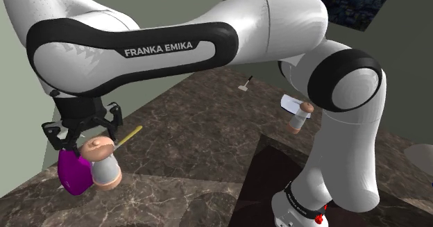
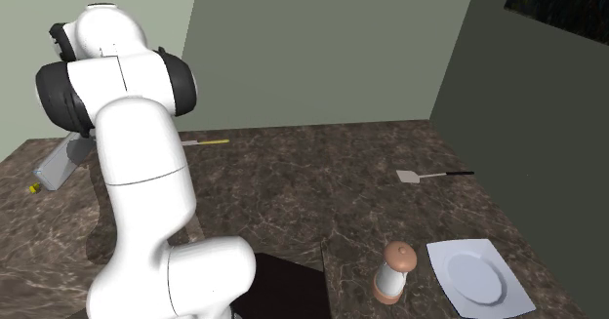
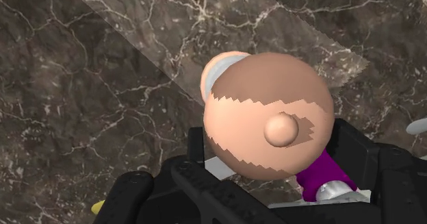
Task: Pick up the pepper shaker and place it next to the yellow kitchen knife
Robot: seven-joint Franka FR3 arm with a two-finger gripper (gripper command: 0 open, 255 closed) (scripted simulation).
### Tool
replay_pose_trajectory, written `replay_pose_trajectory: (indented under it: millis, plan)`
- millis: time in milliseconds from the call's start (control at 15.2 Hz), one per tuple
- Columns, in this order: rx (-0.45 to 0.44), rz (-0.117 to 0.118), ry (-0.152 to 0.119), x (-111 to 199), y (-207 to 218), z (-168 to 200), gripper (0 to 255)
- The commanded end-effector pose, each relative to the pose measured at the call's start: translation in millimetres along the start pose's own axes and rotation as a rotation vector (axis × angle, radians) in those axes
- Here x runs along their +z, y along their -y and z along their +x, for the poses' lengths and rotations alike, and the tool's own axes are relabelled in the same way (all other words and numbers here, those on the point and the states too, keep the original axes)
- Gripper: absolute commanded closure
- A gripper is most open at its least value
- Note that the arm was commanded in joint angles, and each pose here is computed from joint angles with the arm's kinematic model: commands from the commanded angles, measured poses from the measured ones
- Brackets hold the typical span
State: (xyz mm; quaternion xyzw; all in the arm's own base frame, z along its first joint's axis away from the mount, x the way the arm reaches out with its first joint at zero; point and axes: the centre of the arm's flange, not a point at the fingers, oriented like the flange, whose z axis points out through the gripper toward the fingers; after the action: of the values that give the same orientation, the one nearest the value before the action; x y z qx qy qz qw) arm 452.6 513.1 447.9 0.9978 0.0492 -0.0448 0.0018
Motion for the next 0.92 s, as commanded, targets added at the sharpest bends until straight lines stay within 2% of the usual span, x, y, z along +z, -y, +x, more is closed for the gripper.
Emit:
replay_pose_trajectory:
  millis: [0, 396, 858]
  plan:
    - [0.000, 0.001, -0.001, 10.3, 0.1, 1.1, 255]
    - [0.000, 0.001, -0.001, 40.8, 0.0, 3.9, 255]
    - [0.000, 0.001, -0.001, 40.8, 0.0, 3.9, 255]
